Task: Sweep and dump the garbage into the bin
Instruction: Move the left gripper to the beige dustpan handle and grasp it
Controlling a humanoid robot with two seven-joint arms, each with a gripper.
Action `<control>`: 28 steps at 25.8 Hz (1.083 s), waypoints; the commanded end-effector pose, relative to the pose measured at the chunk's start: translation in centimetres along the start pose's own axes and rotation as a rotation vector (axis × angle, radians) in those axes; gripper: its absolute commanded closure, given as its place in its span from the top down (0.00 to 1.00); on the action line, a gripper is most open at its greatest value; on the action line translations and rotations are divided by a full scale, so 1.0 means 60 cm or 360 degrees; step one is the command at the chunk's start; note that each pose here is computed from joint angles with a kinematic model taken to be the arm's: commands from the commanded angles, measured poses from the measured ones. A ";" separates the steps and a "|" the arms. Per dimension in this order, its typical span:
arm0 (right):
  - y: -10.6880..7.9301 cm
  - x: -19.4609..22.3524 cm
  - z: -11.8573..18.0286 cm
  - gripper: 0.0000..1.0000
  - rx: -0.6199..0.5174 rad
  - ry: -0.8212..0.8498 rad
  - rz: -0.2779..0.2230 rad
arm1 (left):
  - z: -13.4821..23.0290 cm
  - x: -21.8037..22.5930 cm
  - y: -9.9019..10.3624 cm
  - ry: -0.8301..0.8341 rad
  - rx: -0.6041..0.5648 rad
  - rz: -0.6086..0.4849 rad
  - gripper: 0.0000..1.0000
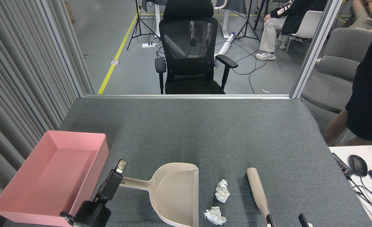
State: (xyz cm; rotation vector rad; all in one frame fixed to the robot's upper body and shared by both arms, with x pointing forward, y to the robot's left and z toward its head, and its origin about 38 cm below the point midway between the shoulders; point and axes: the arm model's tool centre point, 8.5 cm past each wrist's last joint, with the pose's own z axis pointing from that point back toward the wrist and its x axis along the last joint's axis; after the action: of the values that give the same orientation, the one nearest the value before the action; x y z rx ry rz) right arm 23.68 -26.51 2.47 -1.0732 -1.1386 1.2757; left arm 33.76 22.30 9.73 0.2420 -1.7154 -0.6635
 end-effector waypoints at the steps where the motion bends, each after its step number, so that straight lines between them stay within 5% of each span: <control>1: 0.010 0.007 0.010 0.98 0.0024 -0.0030 0.0005 | 0.003 -0.001 0.000 0.0002 0.0002 0.0005 0.99; 28: 0.061 0.036 0.020 0.98 0.0152 -0.0068 -0.0034 | 0.028 -0.011 -0.013 -0.0011 -0.0041 -0.0017 0.99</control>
State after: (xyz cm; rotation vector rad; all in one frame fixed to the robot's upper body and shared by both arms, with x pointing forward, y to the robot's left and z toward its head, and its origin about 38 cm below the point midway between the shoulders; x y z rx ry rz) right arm 22.02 -24.11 -0.57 -0.9686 -1.1249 1.3301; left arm 32.22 22.49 8.64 0.2322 -1.7134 -0.6932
